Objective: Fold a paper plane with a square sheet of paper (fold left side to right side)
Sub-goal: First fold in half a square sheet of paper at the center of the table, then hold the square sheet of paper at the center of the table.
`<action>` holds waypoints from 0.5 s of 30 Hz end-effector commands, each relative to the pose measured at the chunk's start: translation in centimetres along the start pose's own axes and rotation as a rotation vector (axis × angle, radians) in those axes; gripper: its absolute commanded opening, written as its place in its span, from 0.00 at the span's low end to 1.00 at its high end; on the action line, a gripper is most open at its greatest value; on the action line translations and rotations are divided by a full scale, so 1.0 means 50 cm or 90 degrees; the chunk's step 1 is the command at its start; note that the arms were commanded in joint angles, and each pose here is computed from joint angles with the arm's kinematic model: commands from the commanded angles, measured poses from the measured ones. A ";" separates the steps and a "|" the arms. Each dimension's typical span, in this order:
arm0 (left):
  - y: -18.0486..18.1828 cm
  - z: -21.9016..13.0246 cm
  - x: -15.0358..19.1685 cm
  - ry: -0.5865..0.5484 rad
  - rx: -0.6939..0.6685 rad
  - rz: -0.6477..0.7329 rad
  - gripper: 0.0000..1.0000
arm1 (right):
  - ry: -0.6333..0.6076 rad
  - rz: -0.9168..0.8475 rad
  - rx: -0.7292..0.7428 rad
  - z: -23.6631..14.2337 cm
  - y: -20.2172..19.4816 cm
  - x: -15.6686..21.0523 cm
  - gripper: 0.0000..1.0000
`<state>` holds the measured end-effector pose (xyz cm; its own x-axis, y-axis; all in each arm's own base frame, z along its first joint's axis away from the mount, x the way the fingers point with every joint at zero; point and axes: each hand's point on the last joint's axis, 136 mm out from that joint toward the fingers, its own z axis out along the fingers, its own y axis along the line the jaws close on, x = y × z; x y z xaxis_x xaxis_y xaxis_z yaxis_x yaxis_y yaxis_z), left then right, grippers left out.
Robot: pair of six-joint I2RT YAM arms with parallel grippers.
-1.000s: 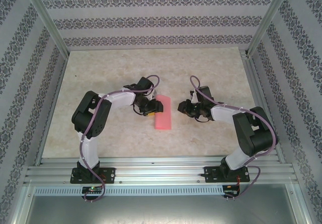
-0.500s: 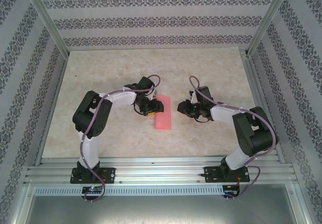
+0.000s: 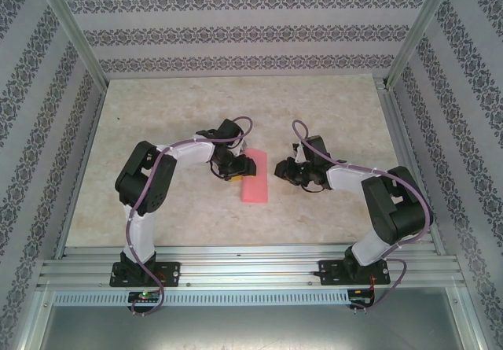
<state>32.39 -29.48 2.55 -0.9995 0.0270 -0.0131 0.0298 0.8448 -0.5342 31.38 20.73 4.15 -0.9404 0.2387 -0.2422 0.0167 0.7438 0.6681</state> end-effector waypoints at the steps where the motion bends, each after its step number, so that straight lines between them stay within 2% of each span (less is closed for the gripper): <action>1: 0.066 0.074 0.029 0.031 -0.076 0.013 0.56 | -0.008 -0.003 -0.007 0.007 0.015 -0.012 0.25; 5: 0.070 0.076 0.030 0.033 -0.081 0.012 0.56 | -0.004 -0.004 -0.005 0.011 0.015 -0.008 0.25; 15: 0.071 0.076 0.029 0.031 -0.084 0.013 0.56 | 0.023 -0.007 -0.048 0.047 0.065 0.013 0.13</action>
<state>32.34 -29.51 2.47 -0.9994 0.0316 -0.0150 0.0348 0.8511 -0.5238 30.76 23.26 3.57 -0.9555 0.2071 -0.2099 0.0074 0.7285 0.6850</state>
